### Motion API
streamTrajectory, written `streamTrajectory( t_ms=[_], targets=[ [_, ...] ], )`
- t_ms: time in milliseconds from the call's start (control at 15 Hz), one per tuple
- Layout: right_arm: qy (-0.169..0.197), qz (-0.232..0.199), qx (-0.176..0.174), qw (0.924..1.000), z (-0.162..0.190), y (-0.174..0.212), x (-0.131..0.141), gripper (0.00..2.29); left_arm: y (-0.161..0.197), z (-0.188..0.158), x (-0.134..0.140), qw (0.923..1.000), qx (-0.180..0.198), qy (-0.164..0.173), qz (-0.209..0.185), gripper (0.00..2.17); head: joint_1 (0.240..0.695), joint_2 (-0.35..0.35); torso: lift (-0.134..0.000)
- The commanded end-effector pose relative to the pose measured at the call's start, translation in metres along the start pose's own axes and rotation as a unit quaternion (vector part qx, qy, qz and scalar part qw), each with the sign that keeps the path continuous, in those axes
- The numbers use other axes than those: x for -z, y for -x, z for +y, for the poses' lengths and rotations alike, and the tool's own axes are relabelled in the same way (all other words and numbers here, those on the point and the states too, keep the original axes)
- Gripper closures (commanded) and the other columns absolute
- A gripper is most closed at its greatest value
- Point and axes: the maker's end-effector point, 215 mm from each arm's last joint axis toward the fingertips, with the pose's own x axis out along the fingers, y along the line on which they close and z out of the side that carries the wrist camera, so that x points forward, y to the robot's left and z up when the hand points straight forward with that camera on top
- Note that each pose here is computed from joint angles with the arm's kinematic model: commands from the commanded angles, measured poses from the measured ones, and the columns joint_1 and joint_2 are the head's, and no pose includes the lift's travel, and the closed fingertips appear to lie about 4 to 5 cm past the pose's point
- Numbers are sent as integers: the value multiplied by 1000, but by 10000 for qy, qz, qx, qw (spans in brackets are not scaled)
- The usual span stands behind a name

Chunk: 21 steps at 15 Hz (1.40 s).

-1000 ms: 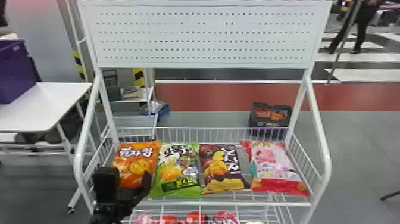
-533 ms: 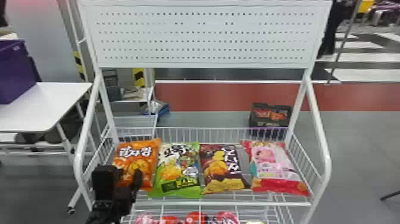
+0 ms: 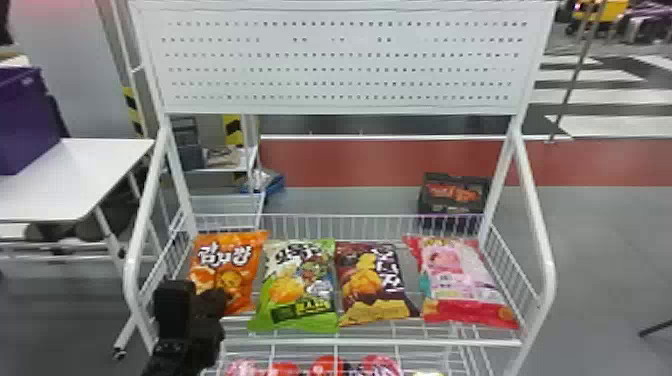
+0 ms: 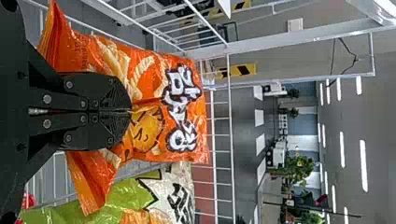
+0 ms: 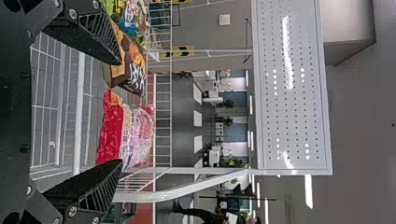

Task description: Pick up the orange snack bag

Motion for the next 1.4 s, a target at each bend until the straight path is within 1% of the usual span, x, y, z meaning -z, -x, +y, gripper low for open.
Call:
streamTrajectory(
  t_ms=[0, 333, 467, 600, 667, 733, 800, 867, 1000, 1133, 1267, 1333],
  targets=[
    [4, -2, -4, 10000, 0, 0, 0, 147, 5, -2, -6, 10000, 12, 21, -71, 1480, 499, 0, 0],
    [-1, -2, 2, 10000, 0, 0, 0, 147, 24, -13, -26, 9994, 107, 130, -311, 1480, 499, 0, 0],
    [-3, 0, -2, 10000, 0, 0, 0, 147, 39, -10, -31, 9989, 106, 205, -399, 1480, 499, 0, 0],
    [-16, -3, -13, 10000, 1, 0, -1, 147, 60, -16, -39, 9981, 163, 261, -531, 1480, 499, 0, 0],
    [-23, -9, -20, 10000, 2, 0, -1, 147, 73, -7, -38, 9980, 115, 262, -567, 1480, 499, 0, 0],
    [-18, 0, -25, 10000, 2, 1, -1, 147, 84, -8, -40, 9972, 126, 313, -661, 1480, 499, 0, 0],
    [-12, -7, -31, 10000, 2, 0, -1, 147, 96, 3, -41, 9965, 60, 345, -764, 1480, 499, 0, 0],
    [-17, -5, -36, 10000, 3, 0, -1, 147, 104, 7, -41, 9960, 39, 360, -813, 1480, 499, 0, 0],
    [-26, -13, -57, 10000, 5, 0, -2, 147, 123, 17, -37, 9948, -36, 444, -915, 1480, 499, 0, 0],
    [-24, -6, -55, 10000, 5, 0, -1, 147, 145, 20, -33, 9929, -31, 550, -1050, 1480, 499, 0, 0],
    [-29, -11, -61, 10000, 6, -1, -1, 147, 168, 20, -37, 9900, 27, 655, -1247, 1480, 499, 0, 0],
    [-26, -12, -59, 10000, 5, -1, -1, 147, 176, 20, -36, 9896, 41, 673, -1268, 1480, 499, 0, 0]
  ],
)
